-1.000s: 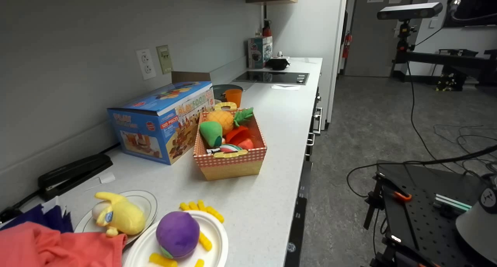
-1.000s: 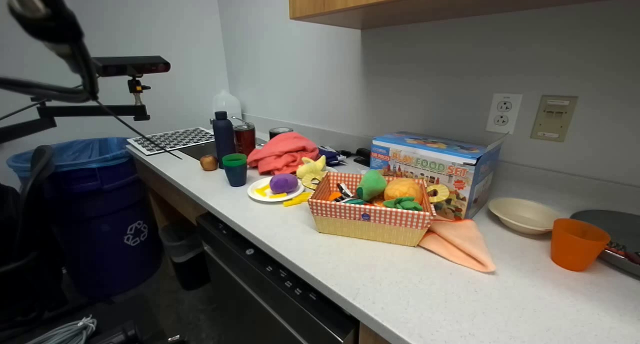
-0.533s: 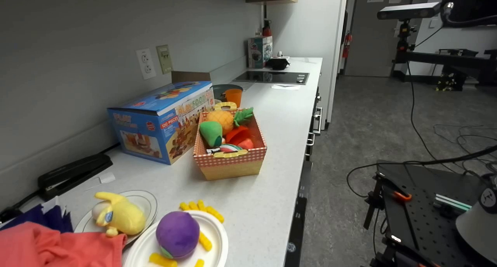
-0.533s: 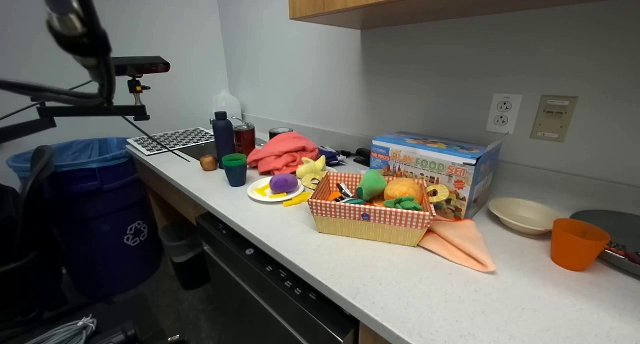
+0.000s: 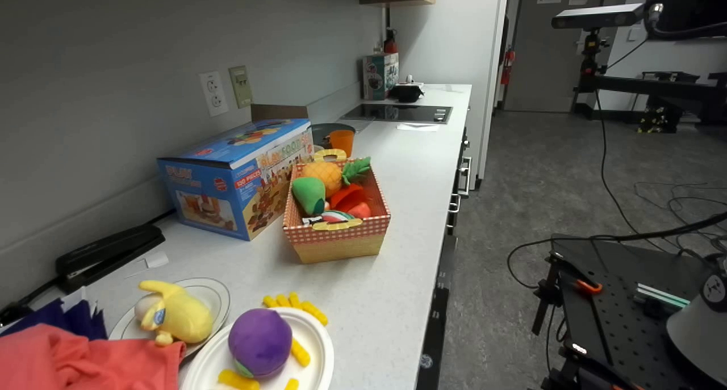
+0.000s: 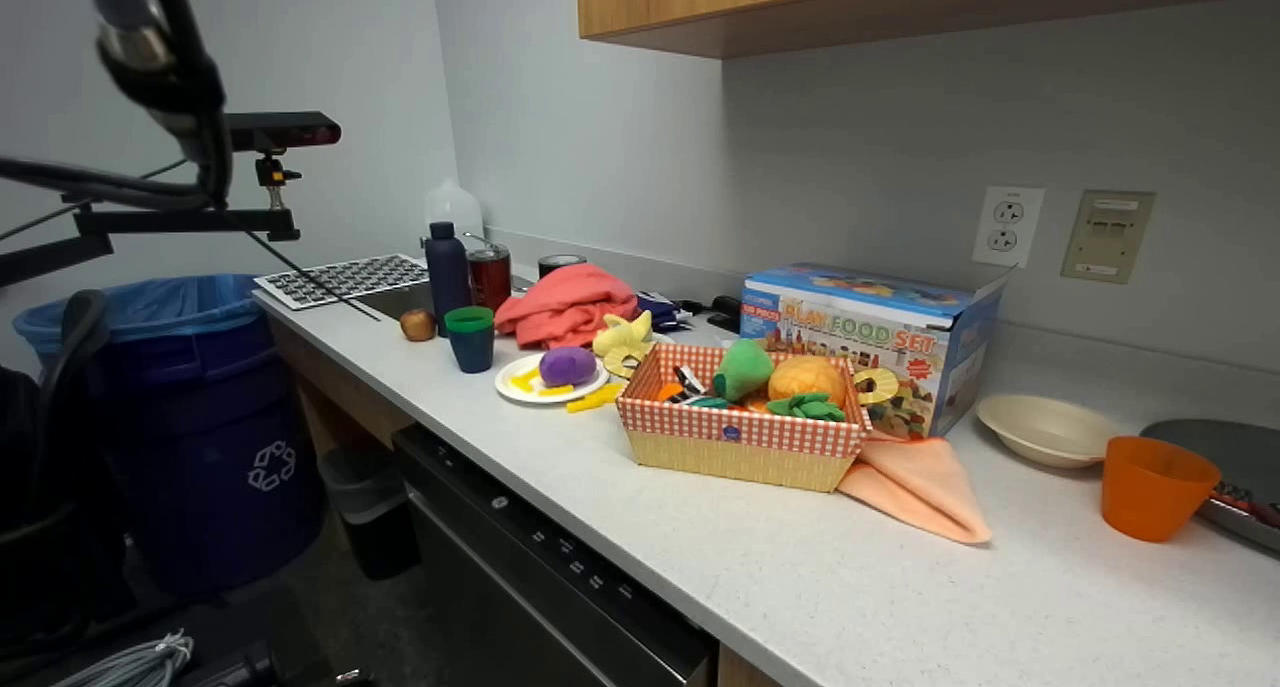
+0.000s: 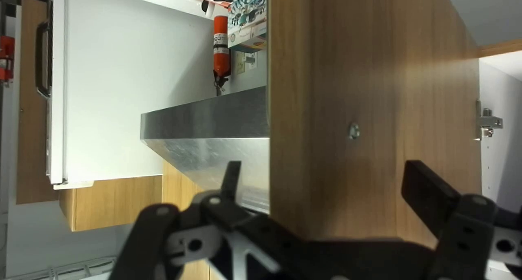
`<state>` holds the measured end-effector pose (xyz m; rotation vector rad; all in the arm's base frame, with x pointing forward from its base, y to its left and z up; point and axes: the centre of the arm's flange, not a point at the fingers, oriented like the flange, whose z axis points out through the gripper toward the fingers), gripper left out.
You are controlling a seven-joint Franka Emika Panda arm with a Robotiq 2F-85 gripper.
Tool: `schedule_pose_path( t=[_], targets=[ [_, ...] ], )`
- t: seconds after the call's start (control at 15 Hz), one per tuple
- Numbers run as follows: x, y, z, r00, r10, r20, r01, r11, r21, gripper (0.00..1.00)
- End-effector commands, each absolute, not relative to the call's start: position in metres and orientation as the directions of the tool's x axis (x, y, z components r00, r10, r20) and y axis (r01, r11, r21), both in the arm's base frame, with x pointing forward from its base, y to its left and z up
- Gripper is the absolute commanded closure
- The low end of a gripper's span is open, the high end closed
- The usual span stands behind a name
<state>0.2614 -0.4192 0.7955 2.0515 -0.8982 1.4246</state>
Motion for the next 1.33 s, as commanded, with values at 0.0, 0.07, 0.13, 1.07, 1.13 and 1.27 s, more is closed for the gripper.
schedule_pose_path(
  t=[0.0,0.07,0.13,1.07,1.13,1.27],
  targets=[
    [0.260,-0.420,0.799,0.238,-0.227,0.944,-0.735,-0.677,0.023,0.00],
    [0.257,-0.418,0.806,0.245,-0.216,0.945,-0.726,-0.687,0.031,0.00],
    [0.256,-0.416,0.809,0.249,-0.207,0.946,-0.720,-0.692,0.038,0.00],
    [0.263,-0.345,0.858,0.314,-0.096,0.945,-0.374,-0.927,0.030,0.00],
    [0.264,-0.339,0.858,0.333,-0.093,0.938,-0.335,-0.942,0.025,0.00],
    [0.302,-0.328,0.829,0.375,-0.077,0.924,-0.264,-0.964,0.026,0.00]
  ],
)
